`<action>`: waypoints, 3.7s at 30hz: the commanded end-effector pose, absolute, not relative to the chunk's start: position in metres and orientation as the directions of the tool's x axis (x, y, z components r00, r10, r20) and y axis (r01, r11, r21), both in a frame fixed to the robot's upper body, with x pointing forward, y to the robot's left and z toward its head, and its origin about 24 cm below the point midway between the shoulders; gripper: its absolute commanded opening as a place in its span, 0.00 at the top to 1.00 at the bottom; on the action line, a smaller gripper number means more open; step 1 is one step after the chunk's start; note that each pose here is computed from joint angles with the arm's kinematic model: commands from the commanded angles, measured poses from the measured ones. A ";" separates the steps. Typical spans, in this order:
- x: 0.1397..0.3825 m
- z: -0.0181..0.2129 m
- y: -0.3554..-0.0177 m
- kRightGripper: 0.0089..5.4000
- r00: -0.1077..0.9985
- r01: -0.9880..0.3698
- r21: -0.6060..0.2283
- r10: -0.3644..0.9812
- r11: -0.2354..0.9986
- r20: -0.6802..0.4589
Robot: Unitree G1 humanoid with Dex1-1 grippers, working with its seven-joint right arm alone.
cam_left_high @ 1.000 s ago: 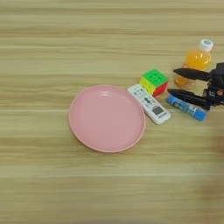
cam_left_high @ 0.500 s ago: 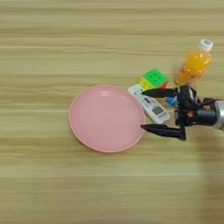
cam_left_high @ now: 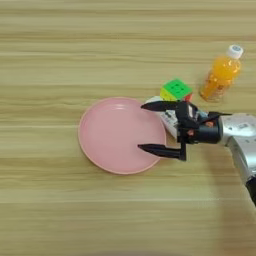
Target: Move the objects on the table
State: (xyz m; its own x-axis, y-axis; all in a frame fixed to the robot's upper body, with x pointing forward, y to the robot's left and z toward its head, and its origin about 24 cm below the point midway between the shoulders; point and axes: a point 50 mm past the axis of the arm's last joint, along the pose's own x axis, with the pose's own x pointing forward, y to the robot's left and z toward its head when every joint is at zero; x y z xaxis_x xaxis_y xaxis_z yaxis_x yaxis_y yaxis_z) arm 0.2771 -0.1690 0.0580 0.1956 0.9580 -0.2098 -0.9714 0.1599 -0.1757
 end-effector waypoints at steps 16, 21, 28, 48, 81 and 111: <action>0.299 0.062 -0.146 0.01 0.261 -0.933 -0.337 0.885 0.128 -0.386; 0.297 0.063 -0.149 0.01 0.246 -0.936 -0.335 0.887 0.112 -0.392; 0.294 0.064 -0.158 0.01 0.202 -0.948 -0.311 0.876 0.064 -0.438; 0.272 0.068 -0.168 0.01 0.009 -0.971 -0.219 0.898 -0.098 -0.440; 0.251 0.066 -0.186 0.01 -0.331 -0.898 0.015 0.652 -0.440 -0.682; 0.231 0.105 -0.099 0.01 -0.505 -0.761 -0.182 0.746 -0.622 -0.434</action>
